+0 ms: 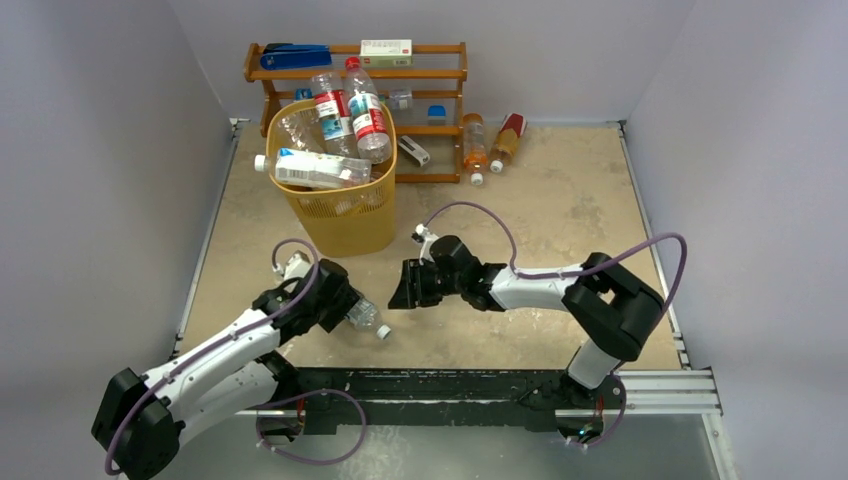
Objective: Put the plastic bottles in the bin
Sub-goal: Pick up the plastic bottle at the center of the board, then place the plastic bottle in the trash bin.
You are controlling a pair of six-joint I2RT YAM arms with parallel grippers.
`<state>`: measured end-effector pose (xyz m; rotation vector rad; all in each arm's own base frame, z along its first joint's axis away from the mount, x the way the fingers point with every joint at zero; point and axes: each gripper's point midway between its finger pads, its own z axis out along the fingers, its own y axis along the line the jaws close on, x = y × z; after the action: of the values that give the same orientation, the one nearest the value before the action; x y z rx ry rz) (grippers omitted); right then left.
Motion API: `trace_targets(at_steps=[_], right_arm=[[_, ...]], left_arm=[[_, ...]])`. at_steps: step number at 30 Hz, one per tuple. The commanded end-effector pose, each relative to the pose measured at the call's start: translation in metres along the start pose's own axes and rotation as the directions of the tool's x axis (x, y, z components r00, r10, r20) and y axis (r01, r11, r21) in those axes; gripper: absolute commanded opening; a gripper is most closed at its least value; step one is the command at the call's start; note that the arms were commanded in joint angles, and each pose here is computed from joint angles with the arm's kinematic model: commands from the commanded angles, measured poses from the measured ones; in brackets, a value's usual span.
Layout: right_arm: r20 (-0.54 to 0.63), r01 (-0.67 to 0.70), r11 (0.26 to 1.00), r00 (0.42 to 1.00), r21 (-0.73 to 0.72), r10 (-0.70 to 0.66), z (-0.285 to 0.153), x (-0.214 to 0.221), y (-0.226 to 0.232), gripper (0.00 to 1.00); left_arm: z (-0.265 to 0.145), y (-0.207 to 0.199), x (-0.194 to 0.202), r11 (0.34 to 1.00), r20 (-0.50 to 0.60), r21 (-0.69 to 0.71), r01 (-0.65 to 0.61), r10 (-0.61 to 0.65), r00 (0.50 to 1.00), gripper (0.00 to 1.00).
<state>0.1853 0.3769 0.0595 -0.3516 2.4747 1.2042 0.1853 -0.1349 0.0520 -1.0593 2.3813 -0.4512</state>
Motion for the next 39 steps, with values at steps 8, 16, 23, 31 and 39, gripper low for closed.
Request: trace_targets(at_steps=[8, 16, 23, 31, 39], right_arm=[[0.081, 0.054, 0.998, 0.995, 0.036, -0.057, -0.028, -0.026, 0.017, 0.50], [0.085, 0.066, 0.997, 0.994, 0.046, -0.070, -0.037, -0.029, 0.021, 0.50], [0.097, 0.075, 0.996, 0.992, 0.044, -0.079, -0.035, -0.033, 0.022, 0.50], [0.116, 0.086, 0.996, 0.989, 0.039, -0.090, -0.038, -0.045, 0.033, 0.50], [0.135, 0.059, 0.997, 0.989, 0.045, -0.064, -0.067, -0.036, 0.034, 0.50]], left_arm=[[-0.082, -0.072, -0.043, 0.977, 0.099, 0.207, -0.052, 0.032, 0.995, 0.48], [-0.191, -0.110, -0.088, 0.920, 0.166, 0.392, -0.006, -0.064, 0.984, 0.48], [-0.297, -0.133, -0.135, 0.817, 0.226, 0.575, 0.045, -0.212, 0.951, 0.49], [-0.338, -0.225, -0.165, 0.732, 0.296, 0.681, -0.035, -0.231, 0.927, 0.50], [-0.317, -0.297, -0.191, 0.754, 0.417, 0.651, -0.091, -0.254, 0.873, 0.55]])
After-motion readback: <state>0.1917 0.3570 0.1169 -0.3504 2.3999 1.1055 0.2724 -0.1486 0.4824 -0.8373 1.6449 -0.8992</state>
